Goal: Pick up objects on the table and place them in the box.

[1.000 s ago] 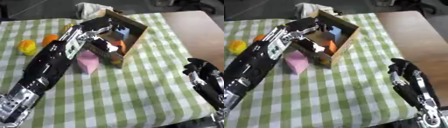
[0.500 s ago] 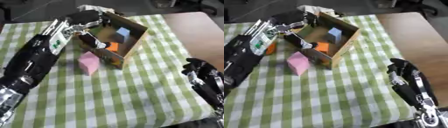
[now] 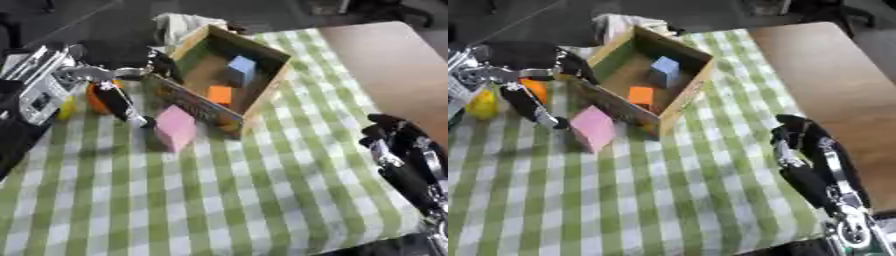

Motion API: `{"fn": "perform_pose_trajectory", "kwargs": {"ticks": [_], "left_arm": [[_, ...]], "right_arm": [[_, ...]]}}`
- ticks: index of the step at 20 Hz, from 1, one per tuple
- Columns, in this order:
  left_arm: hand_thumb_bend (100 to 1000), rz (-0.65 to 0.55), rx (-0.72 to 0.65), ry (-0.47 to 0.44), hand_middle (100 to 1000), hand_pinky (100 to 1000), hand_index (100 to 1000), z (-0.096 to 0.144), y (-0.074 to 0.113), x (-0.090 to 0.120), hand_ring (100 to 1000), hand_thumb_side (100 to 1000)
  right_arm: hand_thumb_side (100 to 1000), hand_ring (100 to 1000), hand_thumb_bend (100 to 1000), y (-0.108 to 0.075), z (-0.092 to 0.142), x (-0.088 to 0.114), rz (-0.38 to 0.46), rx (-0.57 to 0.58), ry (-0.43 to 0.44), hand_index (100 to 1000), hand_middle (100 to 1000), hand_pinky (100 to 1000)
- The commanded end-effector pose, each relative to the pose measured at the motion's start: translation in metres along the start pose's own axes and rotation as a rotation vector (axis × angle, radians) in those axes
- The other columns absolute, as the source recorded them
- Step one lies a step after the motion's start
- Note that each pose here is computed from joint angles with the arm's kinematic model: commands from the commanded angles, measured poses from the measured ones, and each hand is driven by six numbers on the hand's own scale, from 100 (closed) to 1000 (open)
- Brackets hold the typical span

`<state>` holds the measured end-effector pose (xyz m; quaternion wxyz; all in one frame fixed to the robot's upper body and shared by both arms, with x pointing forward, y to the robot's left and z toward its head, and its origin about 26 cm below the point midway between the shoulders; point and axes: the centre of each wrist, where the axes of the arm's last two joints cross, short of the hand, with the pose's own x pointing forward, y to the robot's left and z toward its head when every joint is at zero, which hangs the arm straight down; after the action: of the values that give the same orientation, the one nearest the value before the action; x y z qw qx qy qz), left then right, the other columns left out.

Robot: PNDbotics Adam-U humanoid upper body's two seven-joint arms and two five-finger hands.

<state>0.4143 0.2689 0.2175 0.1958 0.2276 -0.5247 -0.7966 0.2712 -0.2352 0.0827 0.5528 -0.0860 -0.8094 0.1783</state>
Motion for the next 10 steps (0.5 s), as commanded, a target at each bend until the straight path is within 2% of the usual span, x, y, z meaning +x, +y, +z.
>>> {"fn": "perform_pose_trajectory", "kwargs": {"ticks": [1, 10], "left_arm": [[569, -0.032, -0.064, 0.019, 777, 778, 881, 0.009, 0.008, -0.007, 750, 291], [597, -0.036, -0.123, -0.019, 809, 797, 901, -0.018, -0.001, -0.005, 775, 337]], "right_arm": [[531, 617, 100, -0.006, -0.003, 0.004, 0.025, -0.002, -0.022, 789, 611, 676], [532, 617, 100, -0.005, -0.003, 0.004, 0.019, -0.001, -0.023, 789, 612, 676]]}}
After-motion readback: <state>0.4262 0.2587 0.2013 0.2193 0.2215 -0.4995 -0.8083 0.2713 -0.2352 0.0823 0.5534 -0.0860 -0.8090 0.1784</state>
